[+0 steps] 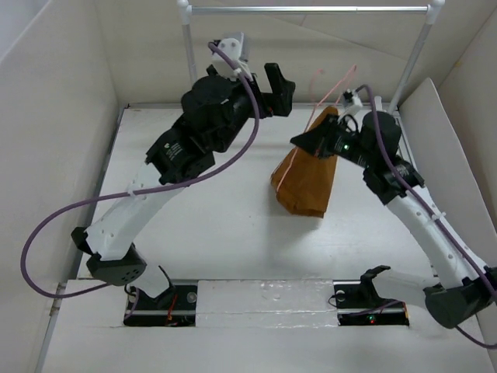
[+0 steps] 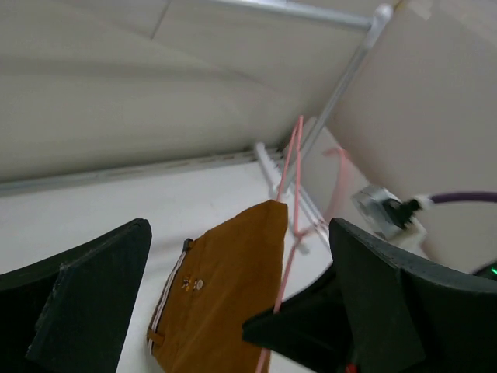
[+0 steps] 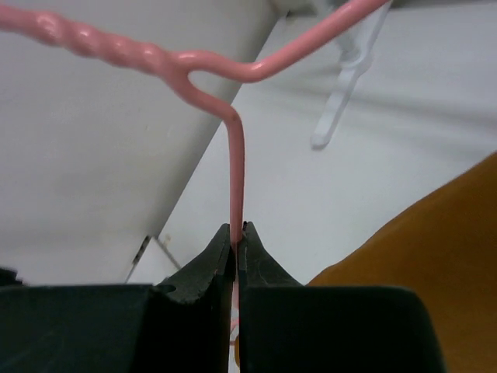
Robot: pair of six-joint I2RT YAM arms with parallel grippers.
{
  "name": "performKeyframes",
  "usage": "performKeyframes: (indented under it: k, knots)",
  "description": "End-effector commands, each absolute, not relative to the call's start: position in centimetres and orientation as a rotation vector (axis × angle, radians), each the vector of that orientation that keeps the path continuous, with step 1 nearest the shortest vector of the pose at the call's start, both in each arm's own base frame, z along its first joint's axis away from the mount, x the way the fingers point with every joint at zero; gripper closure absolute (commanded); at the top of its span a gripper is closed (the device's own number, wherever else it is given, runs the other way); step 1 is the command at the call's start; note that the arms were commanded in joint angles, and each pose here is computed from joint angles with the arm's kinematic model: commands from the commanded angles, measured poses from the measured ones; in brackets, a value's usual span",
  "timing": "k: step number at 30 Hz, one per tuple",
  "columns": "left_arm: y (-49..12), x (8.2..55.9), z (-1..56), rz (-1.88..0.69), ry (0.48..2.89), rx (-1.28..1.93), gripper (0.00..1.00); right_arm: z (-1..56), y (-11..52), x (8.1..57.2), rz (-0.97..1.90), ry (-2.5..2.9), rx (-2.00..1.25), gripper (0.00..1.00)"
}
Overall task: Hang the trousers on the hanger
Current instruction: Place the hanger at the clothesline.
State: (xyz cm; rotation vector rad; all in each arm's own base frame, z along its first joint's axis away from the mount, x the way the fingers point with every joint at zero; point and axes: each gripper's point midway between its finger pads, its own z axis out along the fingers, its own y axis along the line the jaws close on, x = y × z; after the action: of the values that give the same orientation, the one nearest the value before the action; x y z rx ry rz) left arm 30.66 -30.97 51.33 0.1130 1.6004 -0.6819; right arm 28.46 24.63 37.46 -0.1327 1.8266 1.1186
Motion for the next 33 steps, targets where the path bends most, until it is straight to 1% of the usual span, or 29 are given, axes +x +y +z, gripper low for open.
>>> performKeyframes:
  k: [1,2,3,4,5,6,8,9,10,11,12,13,14,15,18,19,21,25,33]
  knots:
    - [-26.4,28.3,58.6,-0.729,1.42,0.032,0.04,44.9,22.3,31.0,1.103,1.583,-0.281,1.0]
    - [-26.0,28.1,58.5,-0.727,1.422,0.024,0.04,45.0,21.8,32.0,1.107,1.584,-0.291,1.0]
    - [-25.6,28.0,58.0,-0.715,1.432,0.015,0.04,46.5,20.2,33.3,1.085,1.546,-0.272,1.0]
    - [-25.1,27.7,56.8,-0.705,1.453,0.016,0.04,46.9,19.9,33.9,1.103,1.537,-0.293,1.0]
    - [-24.9,27.6,55.9,-0.705,1.47,0.007,0.03,46.0,19.7,36.1,1.117,1.567,-0.281,1.0]
    - [-24.7,27.5,54.9,-0.702,1.488,-0.001,0.03,47.6,18.3,37.1,1.119,1.539,-0.251,1.0]
    - [-24.3,26.9,51.6,-0.696,1.543,0.004,0.03,49.0,18.0,38.6,1.162,1.472,-0.276,1.0]
    - [-24.4,26.7,50.3,-0.714,1.569,-0.004,0.03,48.2,17.9,40.6,1.234,1.499,-0.216,1.0]
    - [-24.1,26.2,48.0,-0.709,1.61,0.001,0.03,50.3,17.2,41.1,1.232,1.416,-0.249,1.0]
    - [-24.1,26.0,46.5,-0.713,1.638,0.004,0.04,50.8,17.3,41.8,1.251,1.401,-0.245,1.0]
    - [-24.3,25.7,45.3,-0.736,1.662,0.001,0.04,49.8,16.9,44.0,1.27,1.423,-0.206,1.0]
    - [-24.1,25.3,42.9,-0.722,1.705,0.009,0.04,50.2,16.3,44.8,1.268,1.419,-0.205,1.0]
    - [-24.0,25.2,41.8,-0.72,1.727,0.005,0.04,52.5,16.3,44.7,1.262,1.37,-0.232,1.0]
    - [-23.8,24.9,40.9,-0.719,1.746,0.003,0.04,51.7,15.8,46.6,1.274,1.389,-0.197,1.0]
    - [-23.1,24.3,37.7,-0.719,1.802,-0.012,0.05,53.9,14.0,48.2,1.29,1.329,-0.155,1.0]
    - [-23.0,24.2,37.3,-0.72,1.808,-0.018,0.05,53.2,14.0,49.0,1.292,1.335,-0.15,1.0]
    - [-23.1,23.9,36.5,-0.721,1.829,-0.011,0.05,54.3,12.9,49.5,1.288,1.312,-0.131,1.0]
    - [-23.0,23.7,35.2,-0.719,1.857,-0.007,0.05,54.1,10.6,51.1,1.262,1.312,-0.073,1.0]
    - [-23.6,23.7,35.7,-0.745,1.851,0.003,0.05,51.0,5.2,54.0,1.219,1.365,0.074,1.0]
